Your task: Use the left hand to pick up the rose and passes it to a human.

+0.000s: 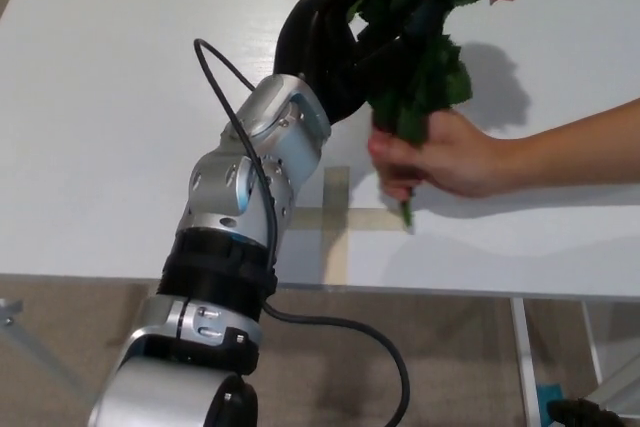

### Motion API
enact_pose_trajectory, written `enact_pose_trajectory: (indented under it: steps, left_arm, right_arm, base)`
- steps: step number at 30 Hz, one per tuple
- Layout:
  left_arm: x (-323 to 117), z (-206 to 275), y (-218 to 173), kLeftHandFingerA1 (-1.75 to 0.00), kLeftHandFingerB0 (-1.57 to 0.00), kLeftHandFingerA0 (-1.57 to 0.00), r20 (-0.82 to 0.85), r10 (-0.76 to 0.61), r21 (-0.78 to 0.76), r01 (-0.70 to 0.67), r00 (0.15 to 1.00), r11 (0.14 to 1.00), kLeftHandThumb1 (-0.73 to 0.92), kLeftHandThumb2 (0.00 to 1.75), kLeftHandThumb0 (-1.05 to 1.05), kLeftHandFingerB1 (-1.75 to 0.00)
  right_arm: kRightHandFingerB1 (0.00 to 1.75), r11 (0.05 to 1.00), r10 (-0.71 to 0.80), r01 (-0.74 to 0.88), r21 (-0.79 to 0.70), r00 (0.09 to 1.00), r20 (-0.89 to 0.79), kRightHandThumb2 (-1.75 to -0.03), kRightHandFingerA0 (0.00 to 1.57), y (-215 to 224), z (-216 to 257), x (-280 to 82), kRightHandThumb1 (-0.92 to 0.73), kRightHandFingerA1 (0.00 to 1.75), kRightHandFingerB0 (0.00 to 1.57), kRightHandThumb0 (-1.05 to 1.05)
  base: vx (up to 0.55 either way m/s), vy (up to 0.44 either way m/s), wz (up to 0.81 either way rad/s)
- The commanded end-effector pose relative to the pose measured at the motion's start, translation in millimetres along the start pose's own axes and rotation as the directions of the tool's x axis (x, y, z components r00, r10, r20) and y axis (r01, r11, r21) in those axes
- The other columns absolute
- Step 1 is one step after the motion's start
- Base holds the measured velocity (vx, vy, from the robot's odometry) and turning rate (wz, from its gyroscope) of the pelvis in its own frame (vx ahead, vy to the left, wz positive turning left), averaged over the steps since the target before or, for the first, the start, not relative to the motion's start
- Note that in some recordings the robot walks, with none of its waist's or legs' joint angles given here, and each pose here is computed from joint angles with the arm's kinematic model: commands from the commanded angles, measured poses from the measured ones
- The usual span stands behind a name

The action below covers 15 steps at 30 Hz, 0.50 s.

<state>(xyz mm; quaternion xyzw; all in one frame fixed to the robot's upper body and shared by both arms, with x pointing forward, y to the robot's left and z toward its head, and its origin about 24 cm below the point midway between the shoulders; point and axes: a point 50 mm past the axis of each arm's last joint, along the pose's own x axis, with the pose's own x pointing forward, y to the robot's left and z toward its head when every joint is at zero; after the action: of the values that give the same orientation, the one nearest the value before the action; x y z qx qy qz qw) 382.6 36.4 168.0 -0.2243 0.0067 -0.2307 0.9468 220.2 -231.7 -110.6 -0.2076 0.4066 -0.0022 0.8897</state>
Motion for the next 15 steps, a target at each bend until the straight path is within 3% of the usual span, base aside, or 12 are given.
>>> enact_pose_trajectory:
  steps: [1,2,3,4,6,7,13,15]
  left_arm:
    - [9.7,-13.8,-66.5,-0.40,-0.32,-0.58,-0.043,-0.247,-0.035,0.246,0.968,0.969,0.64,0.60,-0.39,-0.31]
    - [9.6,-13.6,-66.0,-0.40,-0.32,-0.58,-0.053,-0.267,-0.014,0.266,0.962,0.964,0.64,0.60,-0.39,-0.31]
    - [9.2,-13.8,-65.4,-0.32,-0.01,-0.01,-0.067,-0.293,0.005,0.294,0.954,0.956,0.38,0.76,-0.53,-0.29]
    - [8.5,-14.1,-64.1,-0.03,0.00,0.00,-0.093,-0.326,0.041,0.331,0.941,0.943,0.41,0.77,-0.68,-0.13]
    - [7.6,-14.0,-62.6,-0.01,0.00,0.00,-0.109,-0.345,0.072,0.353,0.932,0.933,0.42,0.78,-0.70,-0.13]
    - [6.6,-12.6,-62.3,0.00,0.00,0.00,-0.122,-0.349,0.091,0.360,0.929,0.928,0.47,0.56,-0.77,-0.17]
    - [5.9,-11.6,-61.5,0.00,0.00,0.00,-0.143,-0.360,0.111,0.377,0.922,0.920,0.46,0.59,-0.82,-0.17]
    - [4.8,-7.9,-57.4,0.00,0.00,0.00,-0.163,-0.389,0.127,0.410,0.907,0.903,0.46,0.60,-0.81,-0.07]
  right_arm:
    - [0.38,1.000,0.003,-0.003,0.005,1.000,-0.018,-0.61,0.69,4.4,-1.6,-0.1,-0.70,0.45,0.51,-0.31]
    - [0.38,1.000,0.002,-0.002,0.005,1.000,-0.017,-0.61,0.69,4.2,-1.1,0.0,-0.70,0.45,0.51,-0.31]
    - [0.38,1.000,0.002,-0.002,0.004,1.000,-0.017,-0.61,0.69,4.1,-1.2,0.0,-0.70,0.45,0.51,-0.31]
    - [0.38,1.000,0.003,-0.003,0.001,1.000,-0.019,-0.61,0.69,3.8,-2.0,-0.2,-0.70,0.45,0.51,-0.32]
    - [0.38,1.000,0.003,-0.003,0.000,1.000,-0.020,-0.61,0.68,3.4,-2.5,-0.3,-0.70,0.45,0.51,-0.32]
    - [0.38,1.000,0.004,-0.004,0.001,1.000,-0.018,-0.61,0.68,3.4,-1.7,-0.1,-0.70,0.45,0.51,-0.32]
    - [0.38,1.000,0.004,-0.004,0.005,1.000,-0.017,-0.61,0.67,2.8,-1.8,-0.1,-0.70,0.44,0.50,-0.32]
    - [0.38,1.000,0.005,-0.005,0.000,1.000,-0.013,-0.61,0.67,3.6,0.2,0.3,-0.70,0.44,0.51,-0.32]
  base:
    - [0.00,0.000,0.00]
    - [0.00,0.000,0.00]
    - [0.00,0.000,0.00]
    - [0.00,0.000,0.00]
    - [0.00,0.000,0.00]
    - [0.00,0.000,0.00]
    - [0.00,0.000,0.00]
    - [0.00,0.000,0.00]
